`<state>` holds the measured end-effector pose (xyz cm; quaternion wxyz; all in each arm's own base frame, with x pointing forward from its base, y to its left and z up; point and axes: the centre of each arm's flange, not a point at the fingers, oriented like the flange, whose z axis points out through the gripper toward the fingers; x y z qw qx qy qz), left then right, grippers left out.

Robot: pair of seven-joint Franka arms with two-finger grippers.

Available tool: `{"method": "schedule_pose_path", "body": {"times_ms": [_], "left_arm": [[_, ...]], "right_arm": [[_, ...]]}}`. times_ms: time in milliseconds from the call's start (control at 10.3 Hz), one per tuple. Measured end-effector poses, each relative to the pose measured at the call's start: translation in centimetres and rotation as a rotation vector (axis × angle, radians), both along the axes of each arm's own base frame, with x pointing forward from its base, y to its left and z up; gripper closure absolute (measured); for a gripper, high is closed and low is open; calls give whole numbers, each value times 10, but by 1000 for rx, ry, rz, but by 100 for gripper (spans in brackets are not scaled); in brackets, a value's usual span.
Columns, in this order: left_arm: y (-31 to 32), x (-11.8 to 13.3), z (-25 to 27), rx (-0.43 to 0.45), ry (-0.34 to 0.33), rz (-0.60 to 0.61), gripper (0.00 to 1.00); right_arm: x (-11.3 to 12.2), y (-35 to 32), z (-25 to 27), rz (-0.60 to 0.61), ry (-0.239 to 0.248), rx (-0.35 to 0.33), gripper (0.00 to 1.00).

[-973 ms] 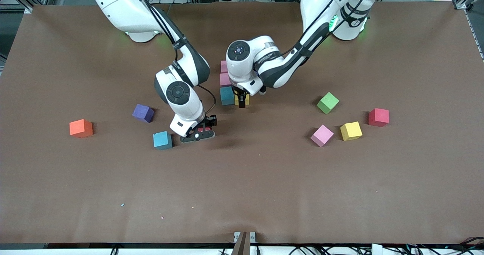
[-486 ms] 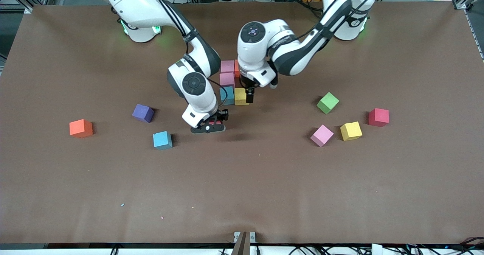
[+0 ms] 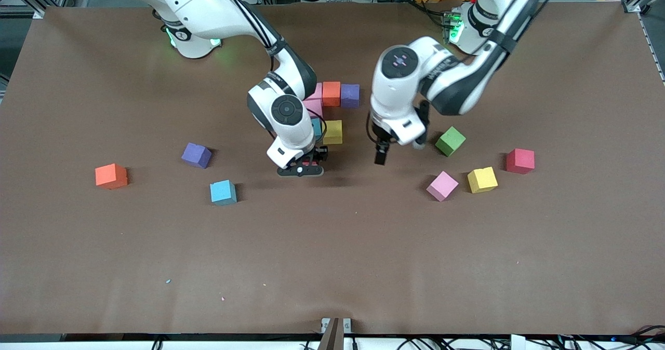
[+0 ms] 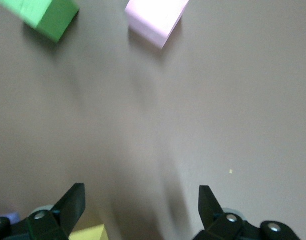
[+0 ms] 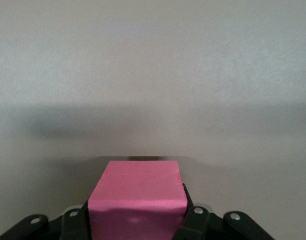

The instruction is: Arrange 11 blocks into digit 3

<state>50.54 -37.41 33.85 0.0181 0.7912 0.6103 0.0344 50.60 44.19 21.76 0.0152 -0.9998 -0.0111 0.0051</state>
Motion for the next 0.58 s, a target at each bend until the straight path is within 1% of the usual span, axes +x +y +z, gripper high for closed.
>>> {"method": "schedule_pose_path", "body": {"times_ms": [292, 584], "left_arm": [[68, 34, -15, 41, 45, -206, 0], [131, 62, -27, 49, 81, -350, 0]], "right_arm": [[-9, 9, -5, 12, 8, 0, 39], [-13, 9, -16, 10, 26, -8, 39]]}}
